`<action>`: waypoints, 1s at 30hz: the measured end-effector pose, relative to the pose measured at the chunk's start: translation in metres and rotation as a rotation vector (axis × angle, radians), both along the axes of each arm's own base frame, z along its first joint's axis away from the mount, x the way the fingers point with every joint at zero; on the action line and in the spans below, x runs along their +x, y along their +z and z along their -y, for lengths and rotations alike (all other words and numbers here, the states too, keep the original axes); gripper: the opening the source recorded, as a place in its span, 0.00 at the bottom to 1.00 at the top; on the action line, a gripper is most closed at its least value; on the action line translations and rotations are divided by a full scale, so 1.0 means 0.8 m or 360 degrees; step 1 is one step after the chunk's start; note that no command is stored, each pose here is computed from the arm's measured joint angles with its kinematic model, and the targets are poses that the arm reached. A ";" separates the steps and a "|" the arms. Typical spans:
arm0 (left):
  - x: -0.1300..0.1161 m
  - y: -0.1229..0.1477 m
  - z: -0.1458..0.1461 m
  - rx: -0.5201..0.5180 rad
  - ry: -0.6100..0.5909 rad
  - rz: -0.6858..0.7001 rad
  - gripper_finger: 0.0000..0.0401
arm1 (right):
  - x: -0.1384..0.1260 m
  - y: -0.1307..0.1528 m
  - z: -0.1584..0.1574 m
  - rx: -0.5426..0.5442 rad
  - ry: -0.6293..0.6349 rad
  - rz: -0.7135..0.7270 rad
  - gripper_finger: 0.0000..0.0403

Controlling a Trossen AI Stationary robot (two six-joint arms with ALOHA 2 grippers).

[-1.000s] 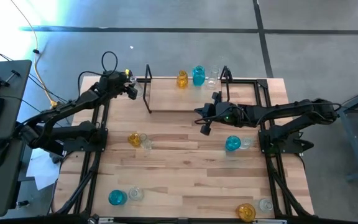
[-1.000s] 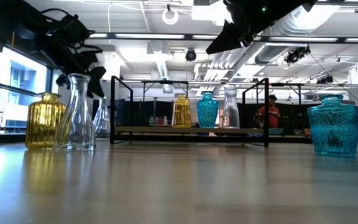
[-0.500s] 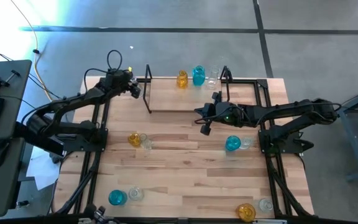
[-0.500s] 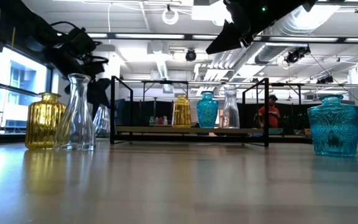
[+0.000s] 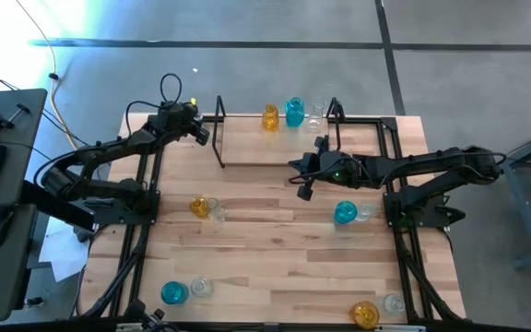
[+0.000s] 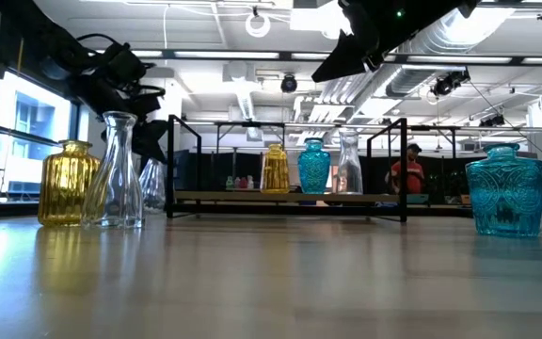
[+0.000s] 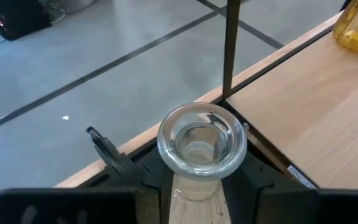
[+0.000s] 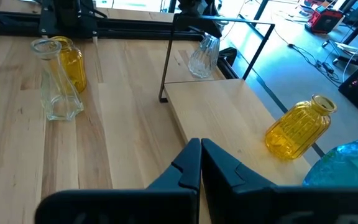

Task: Sort vases onto shelf
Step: Put the transparent vase on the shelf

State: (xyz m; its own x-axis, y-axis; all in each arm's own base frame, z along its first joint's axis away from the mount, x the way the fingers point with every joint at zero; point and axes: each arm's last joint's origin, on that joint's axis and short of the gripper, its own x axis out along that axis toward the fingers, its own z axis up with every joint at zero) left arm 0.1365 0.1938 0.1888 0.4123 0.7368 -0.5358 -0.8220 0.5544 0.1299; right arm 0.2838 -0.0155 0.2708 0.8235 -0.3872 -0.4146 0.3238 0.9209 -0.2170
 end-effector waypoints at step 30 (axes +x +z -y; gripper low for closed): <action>0.002 0.240 0.045 0.0336 -0.0287 0.0364 0.22 | 0.001 0.001 0.000 -0.0001 0.0001 0.0018 0.00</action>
State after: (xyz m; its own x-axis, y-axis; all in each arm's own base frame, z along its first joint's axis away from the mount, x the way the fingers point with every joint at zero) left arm 0.1383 0.1576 0.3808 0.6375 0.7259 -0.2582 -0.7344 0.6738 0.0812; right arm 0.2843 -0.0155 0.2720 0.8285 -0.3870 -0.4048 0.3258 0.9210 -0.2137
